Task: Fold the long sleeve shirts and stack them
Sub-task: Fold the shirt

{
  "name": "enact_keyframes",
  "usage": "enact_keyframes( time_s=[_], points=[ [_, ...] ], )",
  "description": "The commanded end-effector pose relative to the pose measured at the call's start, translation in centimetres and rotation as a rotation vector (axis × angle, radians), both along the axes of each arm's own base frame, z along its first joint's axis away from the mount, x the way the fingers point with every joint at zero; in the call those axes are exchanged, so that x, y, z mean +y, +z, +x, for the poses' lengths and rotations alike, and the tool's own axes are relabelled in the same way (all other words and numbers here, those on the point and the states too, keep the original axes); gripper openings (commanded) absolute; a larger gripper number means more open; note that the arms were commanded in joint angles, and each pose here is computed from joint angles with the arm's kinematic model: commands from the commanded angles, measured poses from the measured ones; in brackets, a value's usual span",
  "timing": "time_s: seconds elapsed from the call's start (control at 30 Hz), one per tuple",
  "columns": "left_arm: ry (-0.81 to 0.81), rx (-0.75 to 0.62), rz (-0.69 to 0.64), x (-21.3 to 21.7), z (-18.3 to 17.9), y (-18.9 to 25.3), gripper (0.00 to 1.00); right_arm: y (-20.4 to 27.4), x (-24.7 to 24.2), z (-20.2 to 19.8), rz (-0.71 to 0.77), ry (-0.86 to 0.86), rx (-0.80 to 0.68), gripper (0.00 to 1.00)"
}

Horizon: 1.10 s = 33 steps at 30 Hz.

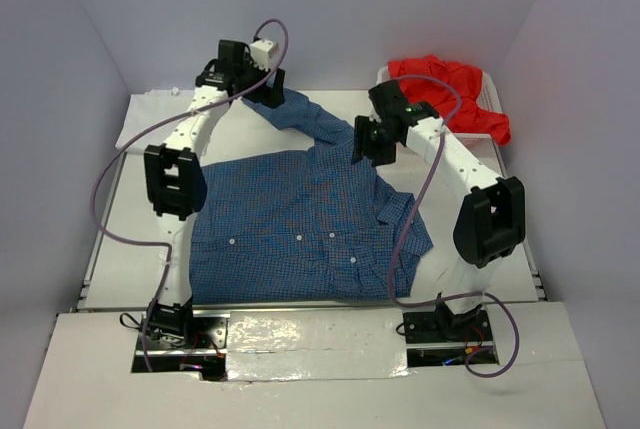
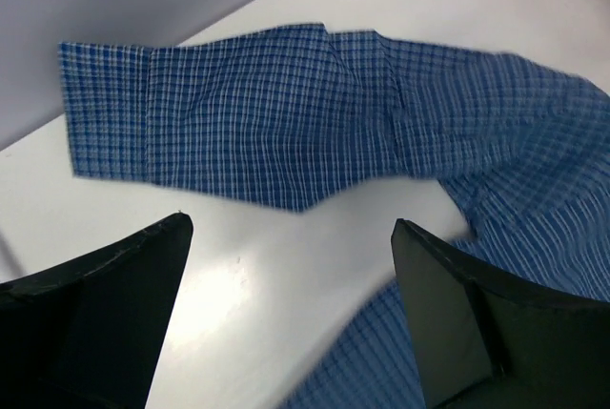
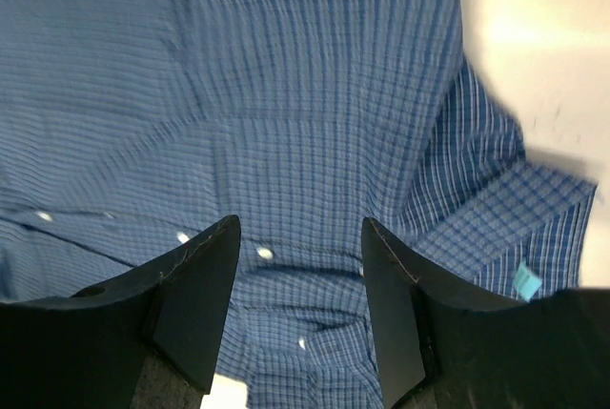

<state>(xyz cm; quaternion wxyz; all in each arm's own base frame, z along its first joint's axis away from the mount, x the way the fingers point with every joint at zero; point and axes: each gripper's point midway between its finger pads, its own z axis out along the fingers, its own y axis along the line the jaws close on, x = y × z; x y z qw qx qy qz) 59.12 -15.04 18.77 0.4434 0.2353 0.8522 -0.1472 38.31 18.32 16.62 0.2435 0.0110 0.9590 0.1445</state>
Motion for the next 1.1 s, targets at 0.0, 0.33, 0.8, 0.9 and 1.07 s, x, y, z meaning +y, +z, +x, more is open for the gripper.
enact_keyframes(
  time_s=[0.0,0.33,0.8,0.9,1.07],
  points=[
    [0.089,-0.014,-0.123,-3.1,3.4,-2.2,0.99,1.4,-0.9,-0.9,0.007,-0.011,-0.057,0.61],
    [0.315,-0.070,-0.009,-4.7,5.9,-7.4,0.99,-1.7,-2.2,-6.1,0.027,-0.057,0.041,0.61],
    [0.492,0.316,-0.320,-6.6,2.5,-14.2,0.99,-1.2,-2.4,-7.6,0.035,-0.049,0.056,0.60],
    [0.486,0.391,-0.349,-7.3,1.4,-15.9,0.99,-1.3,-2.5,-7.8,0.032,-0.053,0.063,0.60],
    [0.459,0.441,-0.373,-7.9,0.9,-17.5,0.98,-1.4,-2.6,-8.0,0.031,-0.056,0.068,0.60]
  ],
)
